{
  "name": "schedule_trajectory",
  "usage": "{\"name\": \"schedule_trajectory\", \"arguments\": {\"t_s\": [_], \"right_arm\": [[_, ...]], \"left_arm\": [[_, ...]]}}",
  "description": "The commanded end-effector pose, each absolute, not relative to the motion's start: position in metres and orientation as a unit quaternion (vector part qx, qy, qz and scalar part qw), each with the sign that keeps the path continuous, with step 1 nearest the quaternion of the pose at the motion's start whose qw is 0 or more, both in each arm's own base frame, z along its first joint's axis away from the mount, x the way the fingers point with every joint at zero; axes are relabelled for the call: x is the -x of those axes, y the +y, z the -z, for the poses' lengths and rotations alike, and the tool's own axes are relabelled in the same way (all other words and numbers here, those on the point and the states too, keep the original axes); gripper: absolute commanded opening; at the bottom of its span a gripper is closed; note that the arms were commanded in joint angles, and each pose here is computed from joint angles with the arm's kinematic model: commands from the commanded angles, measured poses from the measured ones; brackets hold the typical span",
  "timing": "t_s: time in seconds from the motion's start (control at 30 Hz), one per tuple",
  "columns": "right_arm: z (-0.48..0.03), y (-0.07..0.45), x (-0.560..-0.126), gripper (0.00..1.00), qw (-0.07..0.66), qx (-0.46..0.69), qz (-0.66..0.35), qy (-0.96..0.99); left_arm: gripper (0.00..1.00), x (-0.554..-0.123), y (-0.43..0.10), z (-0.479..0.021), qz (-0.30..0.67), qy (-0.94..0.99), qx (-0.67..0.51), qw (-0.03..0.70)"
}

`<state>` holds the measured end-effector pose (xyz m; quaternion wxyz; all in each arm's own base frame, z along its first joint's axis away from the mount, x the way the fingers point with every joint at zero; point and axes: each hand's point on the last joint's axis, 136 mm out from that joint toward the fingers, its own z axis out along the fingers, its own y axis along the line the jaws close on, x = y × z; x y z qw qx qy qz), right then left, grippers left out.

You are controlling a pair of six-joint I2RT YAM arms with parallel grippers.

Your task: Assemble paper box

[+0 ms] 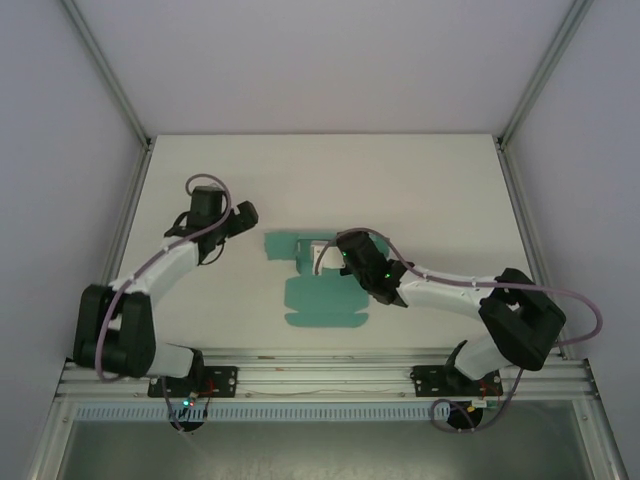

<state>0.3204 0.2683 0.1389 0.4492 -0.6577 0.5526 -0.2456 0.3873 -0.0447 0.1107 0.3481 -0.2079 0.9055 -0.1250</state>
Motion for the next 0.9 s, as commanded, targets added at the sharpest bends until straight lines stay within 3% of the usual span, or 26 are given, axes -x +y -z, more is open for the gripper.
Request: {"name": "schedule_trajectory", "arguments": {"t_s": [0.0, 0.2, 0.5, 0.67, 0.87], "right_arm": [[-0.159, 0.275, -0.328, 0.00, 0.472, 0.643, 0.267, 0.541], [-0.167, 0.275, -0.324, 0.00, 0.490, 0.623, 0.247, 0.557], [-0.167, 0.271, -0.333, 0.00, 0.494, 0.601, 0.269, 0.568], [-0.168, 0.274, -0.338, 0.00, 0.498, 0.595, 0.272, 0.569], [-0.168, 0.272, -0.338, 0.00, 0.512, 0.588, 0.282, 0.559]], "left_arm": [[0.97, -0.412, -0.069, -0.114, 0.176, 0.908, 0.162, 0.343], [0.84, -0.416, -0.104, -0.103, 0.251, 0.908, 0.103, 0.319], [0.65, -0.374, -0.148, -0.116, 0.322, 0.884, 0.018, 0.339], [0.58, -0.356, -0.169, -0.119, 0.330, 0.879, -0.018, 0.343], [0.57, -0.347, -0.170, -0.115, 0.327, 0.875, -0.013, 0.356]]}}
